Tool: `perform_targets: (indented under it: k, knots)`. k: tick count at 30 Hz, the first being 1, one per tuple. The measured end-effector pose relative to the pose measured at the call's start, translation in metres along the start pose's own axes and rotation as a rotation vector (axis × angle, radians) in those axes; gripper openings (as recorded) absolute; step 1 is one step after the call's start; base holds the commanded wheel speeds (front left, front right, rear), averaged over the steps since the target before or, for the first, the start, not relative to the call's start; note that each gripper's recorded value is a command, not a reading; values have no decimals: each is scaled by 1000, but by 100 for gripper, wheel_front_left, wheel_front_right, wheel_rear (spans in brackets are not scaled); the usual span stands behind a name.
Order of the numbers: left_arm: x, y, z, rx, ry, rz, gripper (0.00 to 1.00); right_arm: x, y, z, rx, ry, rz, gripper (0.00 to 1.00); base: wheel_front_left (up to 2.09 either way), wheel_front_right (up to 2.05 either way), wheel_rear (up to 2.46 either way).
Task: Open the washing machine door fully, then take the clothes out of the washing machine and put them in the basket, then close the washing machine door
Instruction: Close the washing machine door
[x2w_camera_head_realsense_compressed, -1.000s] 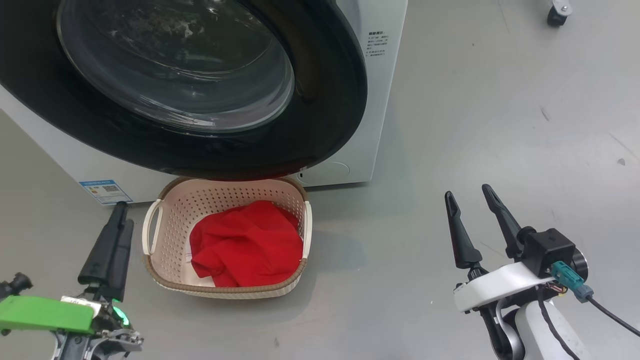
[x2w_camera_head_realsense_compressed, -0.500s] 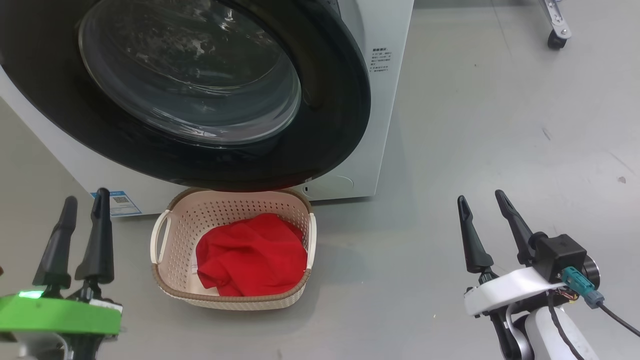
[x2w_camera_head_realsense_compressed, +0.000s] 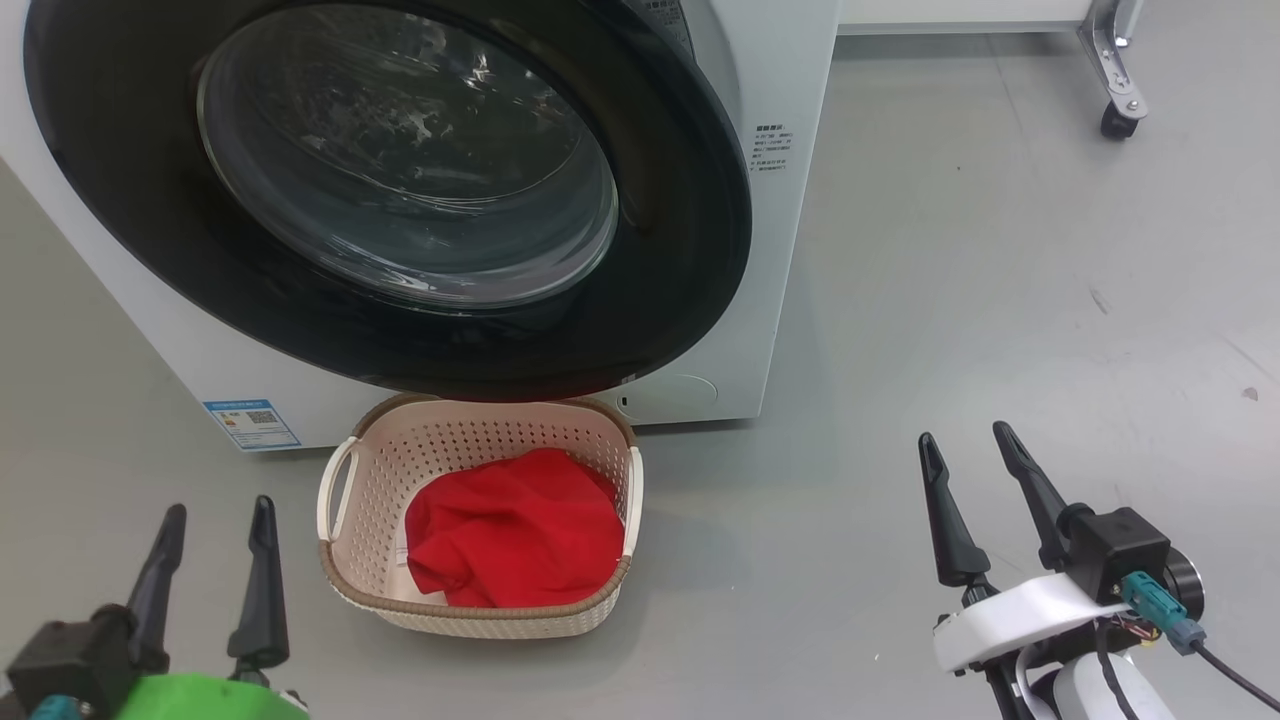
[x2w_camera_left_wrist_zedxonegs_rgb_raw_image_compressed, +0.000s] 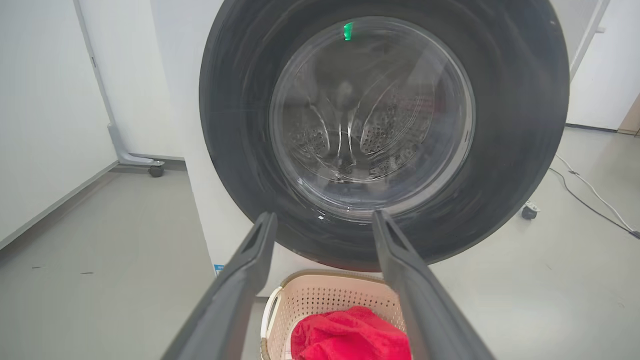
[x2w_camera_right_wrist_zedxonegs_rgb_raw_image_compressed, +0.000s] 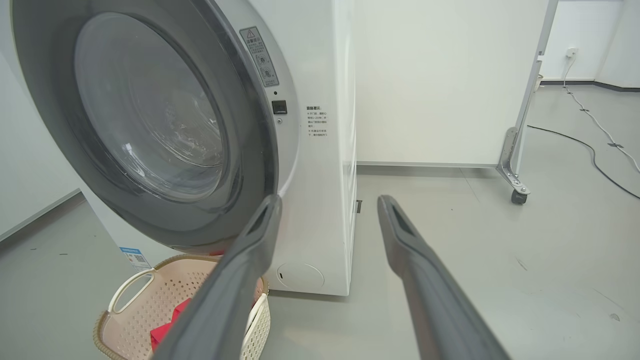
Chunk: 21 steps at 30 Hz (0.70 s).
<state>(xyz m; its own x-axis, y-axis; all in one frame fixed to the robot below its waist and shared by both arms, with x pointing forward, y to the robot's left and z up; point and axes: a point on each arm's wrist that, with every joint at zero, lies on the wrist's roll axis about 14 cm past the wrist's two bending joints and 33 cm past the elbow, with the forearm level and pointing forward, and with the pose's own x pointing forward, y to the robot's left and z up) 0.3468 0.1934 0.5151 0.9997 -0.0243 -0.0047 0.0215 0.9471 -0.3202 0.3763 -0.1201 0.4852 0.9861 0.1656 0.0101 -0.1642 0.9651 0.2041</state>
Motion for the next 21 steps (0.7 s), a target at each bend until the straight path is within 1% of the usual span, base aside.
perform_targets:
  k: [5,13,21]
  knots:
    - [-7,-2,-15,49,35,22,100,-4,-1,-3,0,9,-3,100,0,0,0]
    - [-10,-12,-25,27,44,29,100,-10,2,-8,3,25,0,100,0,0,0]
    - [-11,-17,-28,49,40,28,100,-9,3,-7,-7,23,5,100,0,0,0]
